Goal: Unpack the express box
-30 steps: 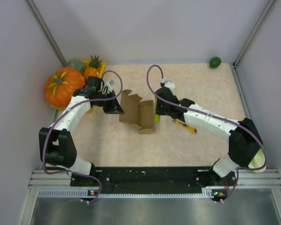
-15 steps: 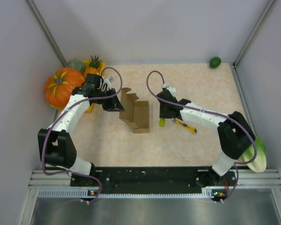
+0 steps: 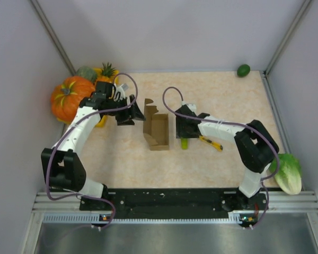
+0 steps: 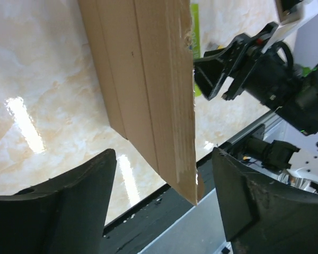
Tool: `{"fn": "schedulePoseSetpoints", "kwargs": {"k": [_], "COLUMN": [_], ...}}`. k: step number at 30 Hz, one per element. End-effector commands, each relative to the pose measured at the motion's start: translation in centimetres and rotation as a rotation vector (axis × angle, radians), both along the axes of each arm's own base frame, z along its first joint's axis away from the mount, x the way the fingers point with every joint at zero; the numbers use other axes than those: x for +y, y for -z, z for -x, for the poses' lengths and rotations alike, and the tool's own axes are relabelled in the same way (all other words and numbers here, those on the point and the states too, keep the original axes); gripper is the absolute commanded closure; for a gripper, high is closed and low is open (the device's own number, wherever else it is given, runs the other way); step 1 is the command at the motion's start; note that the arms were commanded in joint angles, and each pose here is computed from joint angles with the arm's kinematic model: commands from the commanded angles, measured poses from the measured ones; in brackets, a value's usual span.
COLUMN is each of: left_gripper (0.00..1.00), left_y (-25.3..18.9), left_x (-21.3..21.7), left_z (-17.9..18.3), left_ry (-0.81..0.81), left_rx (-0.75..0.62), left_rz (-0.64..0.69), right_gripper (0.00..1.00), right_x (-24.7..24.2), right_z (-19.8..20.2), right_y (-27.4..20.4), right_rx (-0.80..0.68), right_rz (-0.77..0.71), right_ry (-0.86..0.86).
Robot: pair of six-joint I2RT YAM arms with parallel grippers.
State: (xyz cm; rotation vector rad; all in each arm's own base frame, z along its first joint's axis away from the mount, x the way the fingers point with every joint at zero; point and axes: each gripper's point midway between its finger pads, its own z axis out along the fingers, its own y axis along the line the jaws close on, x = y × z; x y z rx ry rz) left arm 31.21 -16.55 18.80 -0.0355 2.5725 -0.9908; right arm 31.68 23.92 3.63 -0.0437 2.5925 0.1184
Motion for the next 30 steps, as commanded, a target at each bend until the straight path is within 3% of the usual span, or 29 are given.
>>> {"fn": "schedulePoseSetpoints", "kwargs": {"k": [1, 3, 8, 10, 17, 22, 30], "left_gripper": [0.16, 0.02, 0.01, 0.01, 0.01, 0.01, 0.01], "left_y": [-6.4, -7.6, -9.8, -11.8, -12.9, -14.1, -16.0], "left_x": [-0.4, -0.2, 0.1, 0.0, 3.0, 6.6, 7.7], "left_z": [-0.1, 0.0, 1.8, 2.7, 5.3, 7.6, 12.0], "left_ry": [0.017, 0.021, 0.002, 0.013, -0.147, -0.313, -0.291], "left_rx": [-0.197, -0.244, -0.326, -0.425, -0.531, -0.611, -0.713], "left_rz": [0.061, 0.057, 0.072, 0.102, 0.015, -0.098, -0.125], "right_gripper": [0.37, 0.3, 0.09, 0.01, 0.01, 0.01, 0.01], "right_x": [0.1, -0.5, -3.2, -4.7, -9.5, -13.6, -17.6], "right_z": [-1.3, -1.3, -0.1, 0.7, 4.7, 7.6, 11.4], "right_y": [-5.4, -6.9, -12.8, -14.2, -22.9, -25.3, -28.0], "right_rx": [-0.105, -0.137, -0.233, -0.25, -0.43, -0.562, -0.69], "right_rz": [-0.061, -0.056, -0.061, -0.037, -0.144, -0.188, -0.217], "right_ry": [0.03, 0.042, 0.084, 0.115, 0.175, 0.237, 0.213]}}
